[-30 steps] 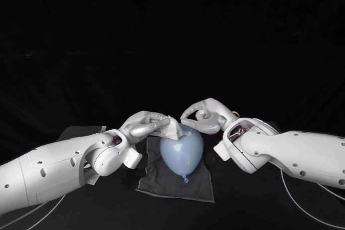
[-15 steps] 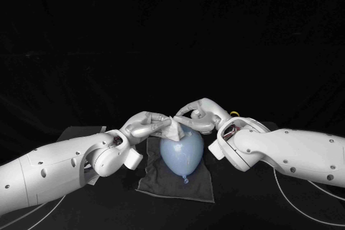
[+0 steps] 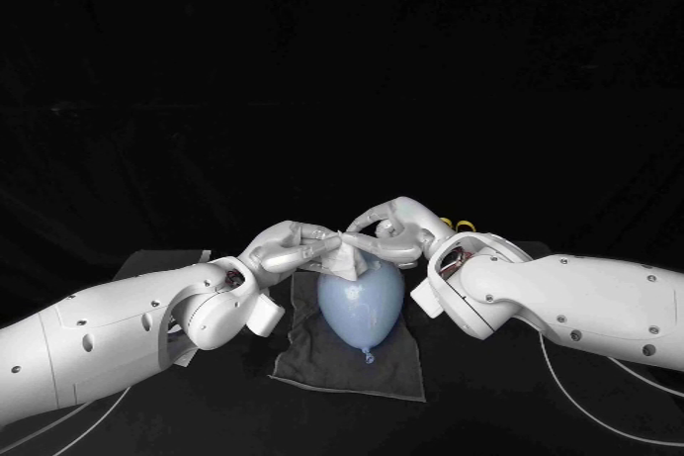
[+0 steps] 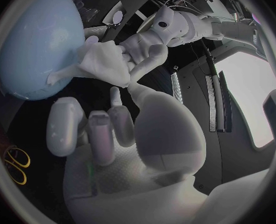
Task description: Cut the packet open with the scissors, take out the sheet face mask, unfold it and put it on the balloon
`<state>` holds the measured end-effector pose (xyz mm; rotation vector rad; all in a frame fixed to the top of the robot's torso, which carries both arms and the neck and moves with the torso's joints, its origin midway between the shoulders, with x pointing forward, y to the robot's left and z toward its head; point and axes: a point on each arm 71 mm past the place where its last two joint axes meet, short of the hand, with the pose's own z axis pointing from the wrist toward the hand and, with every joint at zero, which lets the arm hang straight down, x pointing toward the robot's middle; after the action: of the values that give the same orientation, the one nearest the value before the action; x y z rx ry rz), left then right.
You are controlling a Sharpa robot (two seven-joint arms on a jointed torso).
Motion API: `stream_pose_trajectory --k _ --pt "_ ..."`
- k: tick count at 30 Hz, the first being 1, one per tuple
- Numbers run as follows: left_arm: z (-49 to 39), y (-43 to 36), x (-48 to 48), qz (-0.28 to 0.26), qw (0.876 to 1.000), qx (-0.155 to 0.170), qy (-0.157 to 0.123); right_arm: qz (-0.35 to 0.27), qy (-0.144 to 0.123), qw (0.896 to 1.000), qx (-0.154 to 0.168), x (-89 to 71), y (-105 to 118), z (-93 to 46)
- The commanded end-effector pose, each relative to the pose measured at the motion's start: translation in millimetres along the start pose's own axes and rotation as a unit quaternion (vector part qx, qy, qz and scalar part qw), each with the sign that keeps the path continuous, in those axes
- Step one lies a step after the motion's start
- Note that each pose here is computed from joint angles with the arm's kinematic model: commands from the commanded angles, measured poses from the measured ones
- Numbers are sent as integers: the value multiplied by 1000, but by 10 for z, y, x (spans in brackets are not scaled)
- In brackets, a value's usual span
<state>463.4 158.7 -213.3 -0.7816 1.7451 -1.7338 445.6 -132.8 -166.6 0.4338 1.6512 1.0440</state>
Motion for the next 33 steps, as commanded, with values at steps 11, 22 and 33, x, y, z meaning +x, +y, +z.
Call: stream_pose_trajectory --k 11,22,33 --pt "14 -23 33 -2 1000 7 11 -2 14 1000 -8 57 33 1" --pt "11 -23 28 -2 1000 7 10 -5 -13 1000 -20 26 52 -7" --pt "2 -19 3 -4 1000 5 5 -6 -36 999 -27 -28 42 -32"
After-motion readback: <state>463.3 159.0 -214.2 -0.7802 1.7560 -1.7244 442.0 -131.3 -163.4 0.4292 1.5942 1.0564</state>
